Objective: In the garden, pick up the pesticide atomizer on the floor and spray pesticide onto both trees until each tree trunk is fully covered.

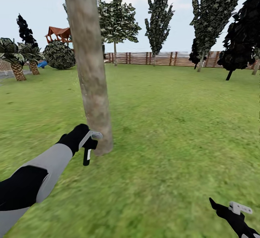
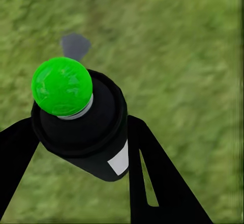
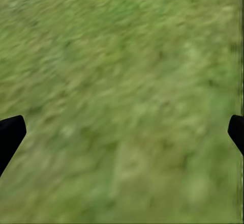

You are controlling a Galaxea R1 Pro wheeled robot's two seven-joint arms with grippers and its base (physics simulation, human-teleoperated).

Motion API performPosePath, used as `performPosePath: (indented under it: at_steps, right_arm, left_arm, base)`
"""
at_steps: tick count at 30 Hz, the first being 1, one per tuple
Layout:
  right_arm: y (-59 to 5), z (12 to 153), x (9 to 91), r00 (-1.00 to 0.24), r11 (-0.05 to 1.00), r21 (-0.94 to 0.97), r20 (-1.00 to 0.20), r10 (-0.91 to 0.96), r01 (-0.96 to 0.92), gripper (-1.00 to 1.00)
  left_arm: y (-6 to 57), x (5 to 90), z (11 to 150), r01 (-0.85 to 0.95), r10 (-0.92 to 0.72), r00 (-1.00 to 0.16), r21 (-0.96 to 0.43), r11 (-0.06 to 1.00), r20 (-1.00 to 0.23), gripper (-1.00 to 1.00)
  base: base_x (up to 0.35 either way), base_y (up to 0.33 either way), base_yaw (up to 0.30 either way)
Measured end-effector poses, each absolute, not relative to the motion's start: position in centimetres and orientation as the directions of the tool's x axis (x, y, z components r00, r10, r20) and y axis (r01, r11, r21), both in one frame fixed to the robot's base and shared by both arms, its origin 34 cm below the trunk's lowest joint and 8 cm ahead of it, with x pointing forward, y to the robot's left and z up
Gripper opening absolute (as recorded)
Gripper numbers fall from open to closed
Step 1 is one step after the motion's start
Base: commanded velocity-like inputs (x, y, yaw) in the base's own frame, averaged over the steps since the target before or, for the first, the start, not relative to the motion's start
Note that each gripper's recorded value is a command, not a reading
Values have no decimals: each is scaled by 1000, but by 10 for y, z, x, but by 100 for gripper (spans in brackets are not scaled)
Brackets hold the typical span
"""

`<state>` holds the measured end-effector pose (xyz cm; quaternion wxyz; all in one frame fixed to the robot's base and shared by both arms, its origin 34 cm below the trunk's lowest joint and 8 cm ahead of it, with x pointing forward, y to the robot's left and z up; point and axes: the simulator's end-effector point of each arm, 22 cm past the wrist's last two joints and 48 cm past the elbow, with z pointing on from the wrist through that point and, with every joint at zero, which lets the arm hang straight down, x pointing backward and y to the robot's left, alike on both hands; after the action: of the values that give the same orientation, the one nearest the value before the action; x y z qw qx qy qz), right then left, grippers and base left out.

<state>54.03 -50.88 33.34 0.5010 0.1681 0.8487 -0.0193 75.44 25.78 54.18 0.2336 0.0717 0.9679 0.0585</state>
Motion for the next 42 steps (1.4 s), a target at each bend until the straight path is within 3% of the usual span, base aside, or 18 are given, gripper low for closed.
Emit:
performPosePath:
  at_steps: [13,42]
  right_arm:
    - [-509,333,540,-442,943,136,-857,266,305,100]
    - [-509,334,540,-441,943,136,-857,266,305,100]
  left_arm:
    - [262,760,553,102,164,-875,157,982,-455,-100]
    - [255,841,780,55,174,-689,188,981,-703,-100]
  base:
    - [0,-11,-2]
    - [0,0,0]
